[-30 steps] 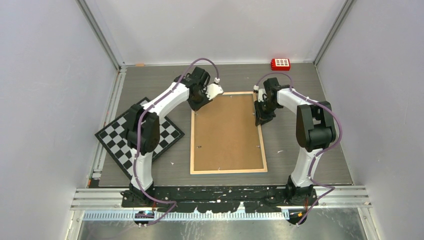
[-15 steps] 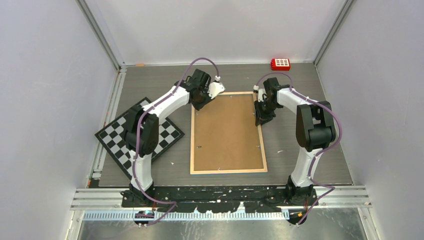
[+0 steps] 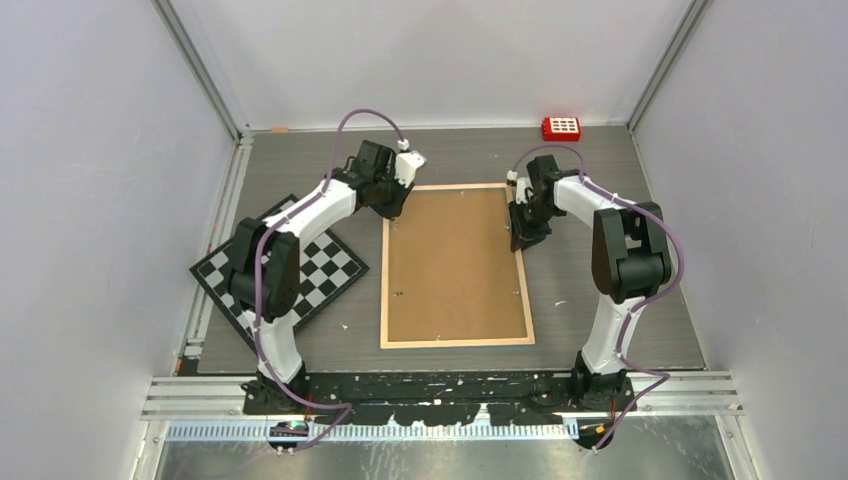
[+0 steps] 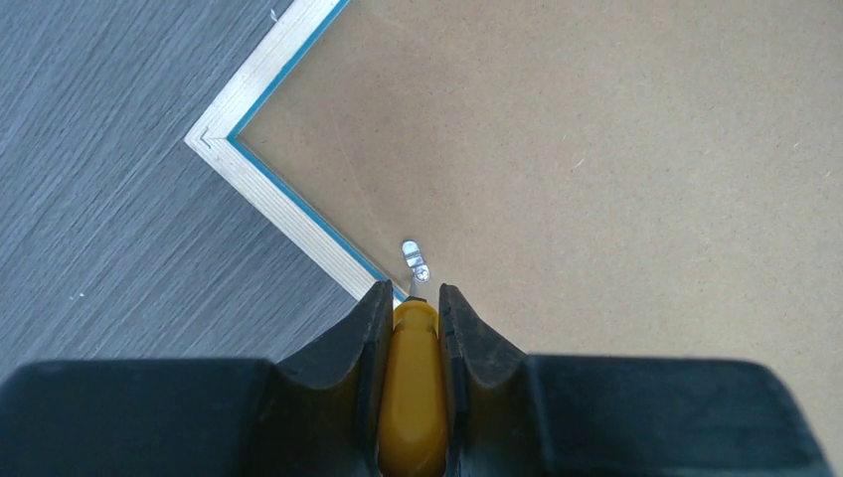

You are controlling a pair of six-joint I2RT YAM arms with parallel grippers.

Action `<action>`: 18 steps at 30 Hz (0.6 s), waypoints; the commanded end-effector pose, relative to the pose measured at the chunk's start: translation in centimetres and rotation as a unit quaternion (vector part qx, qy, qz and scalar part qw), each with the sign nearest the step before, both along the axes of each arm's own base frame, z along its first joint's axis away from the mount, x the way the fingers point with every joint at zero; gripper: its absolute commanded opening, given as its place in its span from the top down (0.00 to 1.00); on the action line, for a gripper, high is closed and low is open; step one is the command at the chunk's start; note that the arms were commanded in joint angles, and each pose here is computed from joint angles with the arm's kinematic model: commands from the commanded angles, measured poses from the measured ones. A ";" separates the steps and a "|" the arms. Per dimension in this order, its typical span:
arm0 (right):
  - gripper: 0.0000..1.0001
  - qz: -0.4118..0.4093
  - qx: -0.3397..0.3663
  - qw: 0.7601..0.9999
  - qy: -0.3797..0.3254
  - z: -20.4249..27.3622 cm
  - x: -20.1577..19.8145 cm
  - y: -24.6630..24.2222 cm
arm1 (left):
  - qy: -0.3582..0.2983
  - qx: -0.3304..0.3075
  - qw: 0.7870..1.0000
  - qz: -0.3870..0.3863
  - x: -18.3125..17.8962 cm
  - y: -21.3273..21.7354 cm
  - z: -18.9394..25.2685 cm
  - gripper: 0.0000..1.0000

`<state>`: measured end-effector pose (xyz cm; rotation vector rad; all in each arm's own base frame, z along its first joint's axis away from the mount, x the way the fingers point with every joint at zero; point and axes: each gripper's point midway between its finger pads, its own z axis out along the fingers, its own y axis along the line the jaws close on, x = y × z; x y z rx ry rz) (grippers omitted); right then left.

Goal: Take the photo out of the frame

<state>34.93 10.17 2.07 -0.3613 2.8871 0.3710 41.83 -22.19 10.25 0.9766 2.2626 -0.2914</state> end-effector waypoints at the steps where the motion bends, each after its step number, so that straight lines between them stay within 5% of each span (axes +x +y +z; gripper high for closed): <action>1: 0.86 0.026 -0.032 0.995 0.086 -3.4 -4.4 -0.7 | -0.026 -0.096 0.995 -0.026 -0.4 -3.5 2.7 1.00; 9: 0.86 0.020 -0.026 0.996 0.089 -3.2 -4.7 -0.5 | -0.080 -0.079 0.994 -0.016 0.4 -2.3 4.5 1.00; 18: 0.86 0.018 -0.015 0.996 0.091 -3.1 -4.5 0.0 | -0.068 -0.080 0.994 0.001 0.6 -1.9 5.6 1.00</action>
